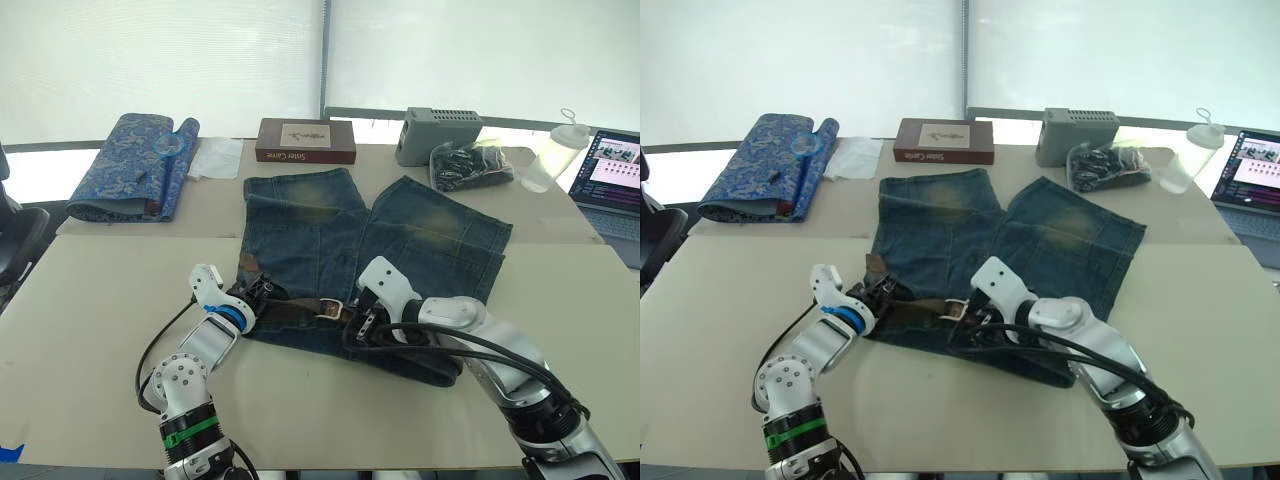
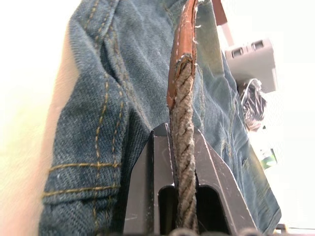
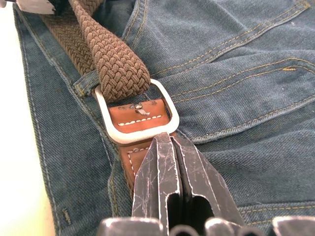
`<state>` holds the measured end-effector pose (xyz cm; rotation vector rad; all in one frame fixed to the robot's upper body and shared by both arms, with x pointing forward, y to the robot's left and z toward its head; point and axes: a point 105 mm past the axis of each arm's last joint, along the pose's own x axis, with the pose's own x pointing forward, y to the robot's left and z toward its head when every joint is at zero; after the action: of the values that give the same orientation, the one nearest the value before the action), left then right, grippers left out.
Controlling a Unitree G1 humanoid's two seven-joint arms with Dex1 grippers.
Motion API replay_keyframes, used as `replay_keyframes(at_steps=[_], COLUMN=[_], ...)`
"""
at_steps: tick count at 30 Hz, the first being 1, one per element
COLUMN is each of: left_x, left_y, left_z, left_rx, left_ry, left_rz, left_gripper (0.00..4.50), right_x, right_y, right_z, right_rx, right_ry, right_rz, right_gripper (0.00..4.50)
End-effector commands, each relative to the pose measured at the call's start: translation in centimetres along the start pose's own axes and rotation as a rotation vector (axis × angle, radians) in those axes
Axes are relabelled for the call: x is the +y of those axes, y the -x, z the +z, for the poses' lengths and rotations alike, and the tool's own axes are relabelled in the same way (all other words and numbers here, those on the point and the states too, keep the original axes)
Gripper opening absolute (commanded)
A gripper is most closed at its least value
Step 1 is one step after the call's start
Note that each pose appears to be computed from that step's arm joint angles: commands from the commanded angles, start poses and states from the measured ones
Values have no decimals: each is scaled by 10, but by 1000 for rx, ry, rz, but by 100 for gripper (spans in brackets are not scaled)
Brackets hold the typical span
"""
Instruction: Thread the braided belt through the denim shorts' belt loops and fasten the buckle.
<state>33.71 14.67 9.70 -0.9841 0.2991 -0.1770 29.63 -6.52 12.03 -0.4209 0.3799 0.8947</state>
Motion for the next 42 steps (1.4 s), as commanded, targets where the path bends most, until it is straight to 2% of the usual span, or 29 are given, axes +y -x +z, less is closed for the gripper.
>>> replay_keyframes(at_steps=[1,16,23,30,42], left_x=[3,-6,-6,-8,-6], left_y=[2,0,0,1,3], left_z=[1,-1,-1,0,5], left_rx=[-9,7,5,0,-26], left_ry=[4,-35,-34,-37,-28], left_rz=[13,-9,-8,-8,7], left_gripper=[0,0,0,0,0], right_x=[2,9,8,6,18], right_y=[-1,3,0,-3,-20], right_z=[15,31,20,20,9], right_rx=[-57,-109,-59,-64,-51], right_ry=[32,123,162,159,148], right_rz=[17,62,61,53,116], right_gripper=[4,4,4,4,4])
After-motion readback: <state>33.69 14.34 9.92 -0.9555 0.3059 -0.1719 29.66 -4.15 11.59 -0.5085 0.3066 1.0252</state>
